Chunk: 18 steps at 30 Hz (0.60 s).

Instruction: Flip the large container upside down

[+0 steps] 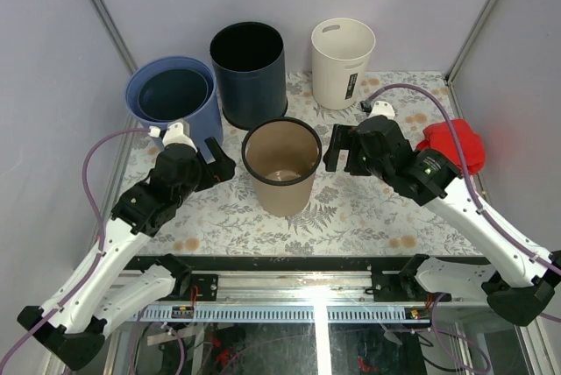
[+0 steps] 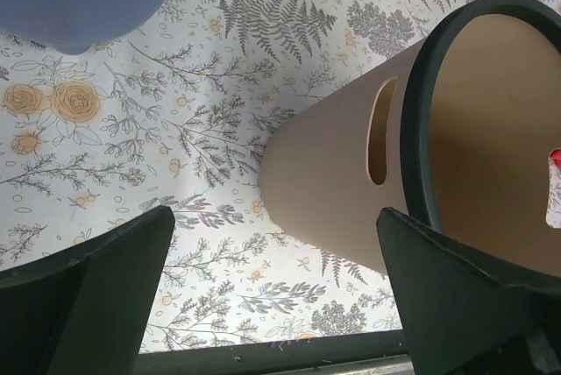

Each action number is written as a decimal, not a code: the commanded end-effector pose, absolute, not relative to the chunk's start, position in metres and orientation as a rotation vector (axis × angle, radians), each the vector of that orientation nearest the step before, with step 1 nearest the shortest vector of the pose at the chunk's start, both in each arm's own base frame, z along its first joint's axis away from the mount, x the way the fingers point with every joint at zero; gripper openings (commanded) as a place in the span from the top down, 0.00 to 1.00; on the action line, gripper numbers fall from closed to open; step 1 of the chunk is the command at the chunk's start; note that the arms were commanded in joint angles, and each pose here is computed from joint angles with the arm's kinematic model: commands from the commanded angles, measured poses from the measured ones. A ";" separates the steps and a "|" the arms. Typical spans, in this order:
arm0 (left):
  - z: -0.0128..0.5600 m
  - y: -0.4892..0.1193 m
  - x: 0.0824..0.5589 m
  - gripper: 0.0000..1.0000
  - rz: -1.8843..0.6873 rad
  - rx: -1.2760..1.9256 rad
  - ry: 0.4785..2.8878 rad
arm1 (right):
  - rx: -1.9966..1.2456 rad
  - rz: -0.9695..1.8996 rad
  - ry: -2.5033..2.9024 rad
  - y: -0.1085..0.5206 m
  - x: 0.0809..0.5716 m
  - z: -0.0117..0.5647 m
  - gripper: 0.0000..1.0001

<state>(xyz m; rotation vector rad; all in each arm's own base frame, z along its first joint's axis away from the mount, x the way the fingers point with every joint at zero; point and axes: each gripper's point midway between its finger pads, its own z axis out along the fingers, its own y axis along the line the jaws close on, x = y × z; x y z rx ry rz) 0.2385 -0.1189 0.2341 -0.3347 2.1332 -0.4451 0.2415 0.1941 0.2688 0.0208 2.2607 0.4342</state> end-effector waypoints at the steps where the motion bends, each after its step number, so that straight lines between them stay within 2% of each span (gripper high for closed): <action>1: 0.244 -0.122 0.239 0.00 -0.473 -0.311 2.102 | -0.004 0.466 2.190 0.193 0.244 0.290 0.01; 11: 0.232 -0.123 0.245 0.00 -0.426 -0.290 2.135 | -0.129 0.573 2.108 0.208 0.241 0.313 0.00; 13: 0.229 -0.122 0.245 0.00 -0.424 -0.302 2.133 | -0.165 0.598 2.107 0.217 0.243 0.325 0.04; 16: 0.224 -0.118 0.243 0.00 -0.415 -0.321 2.134 | -0.266 0.686 2.119 0.243 0.242 0.340 0.14; 18: 0.222 -0.115 0.240 0.00 -0.412 -0.333 2.132 | -0.301 0.706 2.121 0.257 0.245 0.348 0.16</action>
